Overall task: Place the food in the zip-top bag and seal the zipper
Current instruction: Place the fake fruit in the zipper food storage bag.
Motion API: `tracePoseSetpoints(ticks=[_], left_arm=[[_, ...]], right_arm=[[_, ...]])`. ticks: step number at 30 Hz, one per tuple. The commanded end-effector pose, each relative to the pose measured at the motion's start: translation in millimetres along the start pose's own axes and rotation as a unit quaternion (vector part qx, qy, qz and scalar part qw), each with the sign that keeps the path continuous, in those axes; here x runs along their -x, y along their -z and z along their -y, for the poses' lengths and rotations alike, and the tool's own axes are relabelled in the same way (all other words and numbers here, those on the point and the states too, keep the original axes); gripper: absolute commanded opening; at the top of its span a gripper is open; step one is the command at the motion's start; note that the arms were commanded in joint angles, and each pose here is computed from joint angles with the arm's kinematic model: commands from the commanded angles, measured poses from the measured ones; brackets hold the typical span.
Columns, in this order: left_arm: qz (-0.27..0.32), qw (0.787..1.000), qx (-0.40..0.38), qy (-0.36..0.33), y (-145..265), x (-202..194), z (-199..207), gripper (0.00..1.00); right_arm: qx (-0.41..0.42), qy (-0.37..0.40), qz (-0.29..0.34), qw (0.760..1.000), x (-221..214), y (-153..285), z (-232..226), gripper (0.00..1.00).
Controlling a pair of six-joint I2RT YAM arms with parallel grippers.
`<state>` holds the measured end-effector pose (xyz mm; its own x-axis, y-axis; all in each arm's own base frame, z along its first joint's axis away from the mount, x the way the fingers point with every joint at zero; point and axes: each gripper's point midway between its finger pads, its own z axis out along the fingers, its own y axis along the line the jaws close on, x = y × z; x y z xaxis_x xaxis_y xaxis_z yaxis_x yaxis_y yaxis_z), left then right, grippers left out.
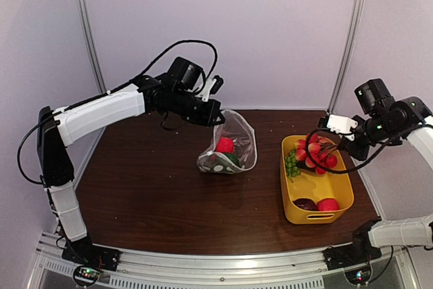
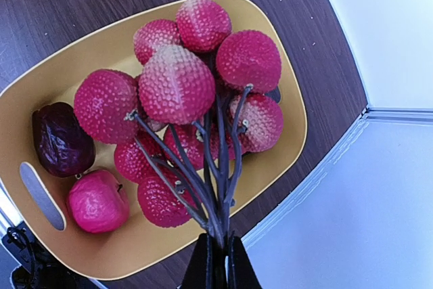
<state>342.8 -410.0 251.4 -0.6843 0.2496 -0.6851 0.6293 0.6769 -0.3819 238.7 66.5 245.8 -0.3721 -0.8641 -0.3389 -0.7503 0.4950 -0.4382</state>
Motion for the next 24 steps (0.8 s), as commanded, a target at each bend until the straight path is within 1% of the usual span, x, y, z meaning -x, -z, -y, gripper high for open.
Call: tracePoseSetpoints(ticks=[1, 5, 9, 13, 17, 21, 24], left_arm=[[0.018, 1.000, -0.001, -0.009, -2, 13, 3, 0.00], [0.016, 1.000, -0.003, -0.007, -4, 13, 3, 0.00], [0.015, 1.000, -0.002, -0.004, -9, 14, 2, 0.00], [0.016, 1.000, -0.004, -0.001, -11, 16, 3, 0.00], [0.020, 1.000, -0.007, -0.002, -10, 20, 5, 0.00], [0.022, 1.000, -0.012, 0.000, -10, 22, 7, 0.00], [0.025, 1.000, -0.018, 0.000, -7, 26, 10, 0.00]], right_arm=[[-0.003, 0.007, 0.022, 1.000, 6, 19, 5, 0.00], [0.006, 0.005, 0.078, 0.997, 26, 43, 6, 0.00], [0.041, -0.008, 0.169, 0.985, 64, 67, 4, 0.00], [0.086, -0.013, 0.253, 0.964, 99, 87, -1, 0.00], [0.136, -0.012, 0.317, 0.938, 130, 107, -4, 0.00], [0.180, -0.018, 0.368, 0.912, 156, 122, -5, 0.00], [0.193, -0.015, 0.382, 0.904, 171, 122, -8, 0.00]])
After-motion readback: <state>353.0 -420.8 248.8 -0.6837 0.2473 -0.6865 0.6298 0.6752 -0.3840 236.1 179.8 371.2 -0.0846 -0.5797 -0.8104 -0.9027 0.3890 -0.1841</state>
